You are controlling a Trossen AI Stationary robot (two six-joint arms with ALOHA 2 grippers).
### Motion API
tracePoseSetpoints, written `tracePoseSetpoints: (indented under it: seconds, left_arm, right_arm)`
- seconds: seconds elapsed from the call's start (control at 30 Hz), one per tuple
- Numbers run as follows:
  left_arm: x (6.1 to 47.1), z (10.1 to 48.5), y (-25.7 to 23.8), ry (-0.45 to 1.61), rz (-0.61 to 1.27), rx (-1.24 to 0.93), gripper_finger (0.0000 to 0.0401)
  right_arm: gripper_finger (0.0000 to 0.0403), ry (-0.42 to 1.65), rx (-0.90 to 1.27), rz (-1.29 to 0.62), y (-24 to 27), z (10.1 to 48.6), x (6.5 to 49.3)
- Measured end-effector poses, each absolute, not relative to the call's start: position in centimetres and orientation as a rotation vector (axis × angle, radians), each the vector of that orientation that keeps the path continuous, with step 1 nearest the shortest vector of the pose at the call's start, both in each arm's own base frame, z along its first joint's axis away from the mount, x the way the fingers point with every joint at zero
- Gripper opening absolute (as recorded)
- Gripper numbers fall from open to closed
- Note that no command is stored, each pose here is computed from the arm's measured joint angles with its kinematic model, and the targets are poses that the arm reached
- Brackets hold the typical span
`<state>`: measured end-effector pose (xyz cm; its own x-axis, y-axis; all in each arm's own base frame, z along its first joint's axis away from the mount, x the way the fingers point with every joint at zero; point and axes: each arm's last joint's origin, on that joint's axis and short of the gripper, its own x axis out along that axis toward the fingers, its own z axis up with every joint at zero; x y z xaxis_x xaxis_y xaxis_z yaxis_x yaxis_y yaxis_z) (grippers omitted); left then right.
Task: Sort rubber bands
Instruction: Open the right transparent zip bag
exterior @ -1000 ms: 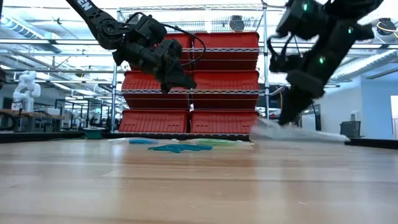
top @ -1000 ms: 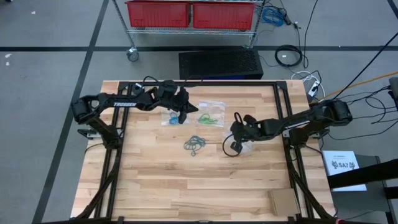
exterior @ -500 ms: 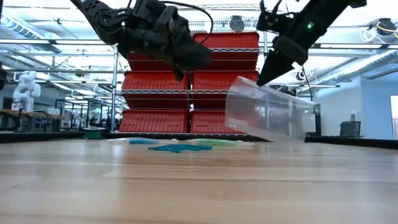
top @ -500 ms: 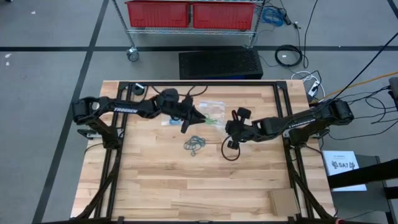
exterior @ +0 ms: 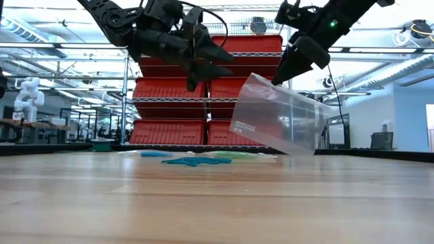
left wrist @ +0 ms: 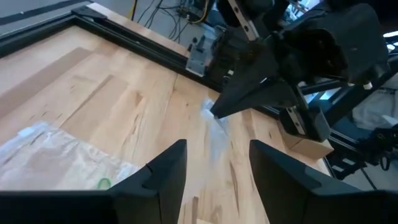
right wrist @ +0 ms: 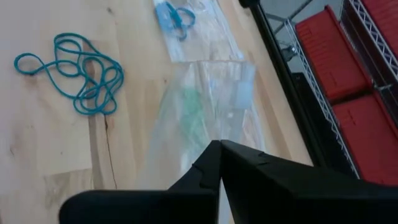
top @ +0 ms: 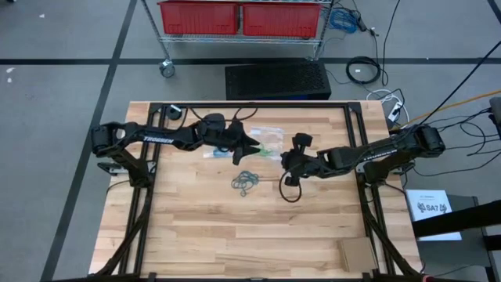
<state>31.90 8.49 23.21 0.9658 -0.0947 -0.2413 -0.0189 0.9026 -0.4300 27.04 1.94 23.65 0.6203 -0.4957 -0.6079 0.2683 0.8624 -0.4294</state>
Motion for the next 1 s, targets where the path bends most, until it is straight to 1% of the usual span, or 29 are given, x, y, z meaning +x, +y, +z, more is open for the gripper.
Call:
tracePoseSetpoints:
  seconds: [0.2,0.37,0.47,0.8,1.0]
  left_arm:
    - [32.9,23.8,8.2,0.251,-0.048,-0.435,0.018]
    - [34.4,23.0,8.0,0.33,-0.048,-0.451,0.018]
    - [34.9,22.8,8.2,0.335,-0.046,-0.453,0.018]
    - [35.4,23.4,8.1,0.316,-0.057,-0.447,0.018]
    - [35.6,22.9,8.2,0.332,-0.052,-0.451,0.018]
  right_arm:
    - [0.0,0.774,-0.341,-0.434,2.0,23.8,27.2]
    - [0.0,0.773,-0.345,-0.435,2.0,23.8,27.2]
    - [0.0,0.773,-0.351,-0.446,1.9,23.8,27.2]
    - [0.0,0.777,-0.368,-0.442,1.9,23.8,27.2]
    - [0.0,0.776,-0.369,-0.441,1.9,23.8,27.2]
